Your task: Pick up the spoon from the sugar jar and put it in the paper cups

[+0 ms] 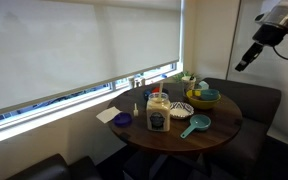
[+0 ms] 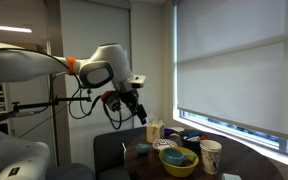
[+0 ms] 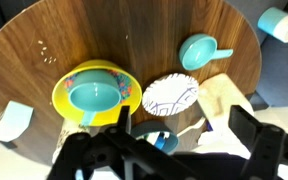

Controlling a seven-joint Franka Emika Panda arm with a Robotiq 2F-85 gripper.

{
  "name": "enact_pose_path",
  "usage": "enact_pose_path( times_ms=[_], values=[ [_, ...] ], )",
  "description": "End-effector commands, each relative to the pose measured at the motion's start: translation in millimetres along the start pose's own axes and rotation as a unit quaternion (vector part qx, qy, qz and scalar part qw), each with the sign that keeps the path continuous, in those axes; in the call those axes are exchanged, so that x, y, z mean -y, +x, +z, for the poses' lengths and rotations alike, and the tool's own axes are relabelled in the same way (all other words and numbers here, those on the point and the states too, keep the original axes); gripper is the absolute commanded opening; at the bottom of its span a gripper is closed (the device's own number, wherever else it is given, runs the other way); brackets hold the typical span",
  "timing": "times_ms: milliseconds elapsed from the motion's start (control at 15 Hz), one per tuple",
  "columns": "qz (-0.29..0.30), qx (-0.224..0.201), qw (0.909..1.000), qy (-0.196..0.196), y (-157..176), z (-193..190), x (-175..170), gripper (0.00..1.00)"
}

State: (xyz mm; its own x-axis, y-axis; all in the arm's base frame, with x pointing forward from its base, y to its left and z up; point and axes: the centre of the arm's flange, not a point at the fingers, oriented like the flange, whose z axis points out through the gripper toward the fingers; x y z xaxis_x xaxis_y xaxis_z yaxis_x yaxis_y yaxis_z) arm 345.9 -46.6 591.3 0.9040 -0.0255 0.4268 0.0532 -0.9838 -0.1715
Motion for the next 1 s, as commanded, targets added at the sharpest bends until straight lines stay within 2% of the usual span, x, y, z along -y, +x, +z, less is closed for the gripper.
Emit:
enact_pose_path(
  times_ms=[0, 67, 133, 267, 800, 933],
  values=[
    [0.037, -0.086, 0.9946, -0.045, 43.1, -36.8, -13.5, 1.0],
    [0.055, -0.114, 0.991, -0.043, 51.0, -44.1, -13.3, 1.0],
    [0.028, -0.086, 0.9956, -0.023, 26.0, -40.3, -10.7, 1.0],
    [0.042, -0.109, 0.9927, -0.029, 36.5, -48.5, -15.4, 1.0],
    [0.047, -0.109, 0.9925, -0.031, 41.7, -43.8, -16.4, 1.0],
    [0.066, -0.101, 0.9923, -0.026, 41.4, -40.7, -19.6, 1.0]
  ],
)
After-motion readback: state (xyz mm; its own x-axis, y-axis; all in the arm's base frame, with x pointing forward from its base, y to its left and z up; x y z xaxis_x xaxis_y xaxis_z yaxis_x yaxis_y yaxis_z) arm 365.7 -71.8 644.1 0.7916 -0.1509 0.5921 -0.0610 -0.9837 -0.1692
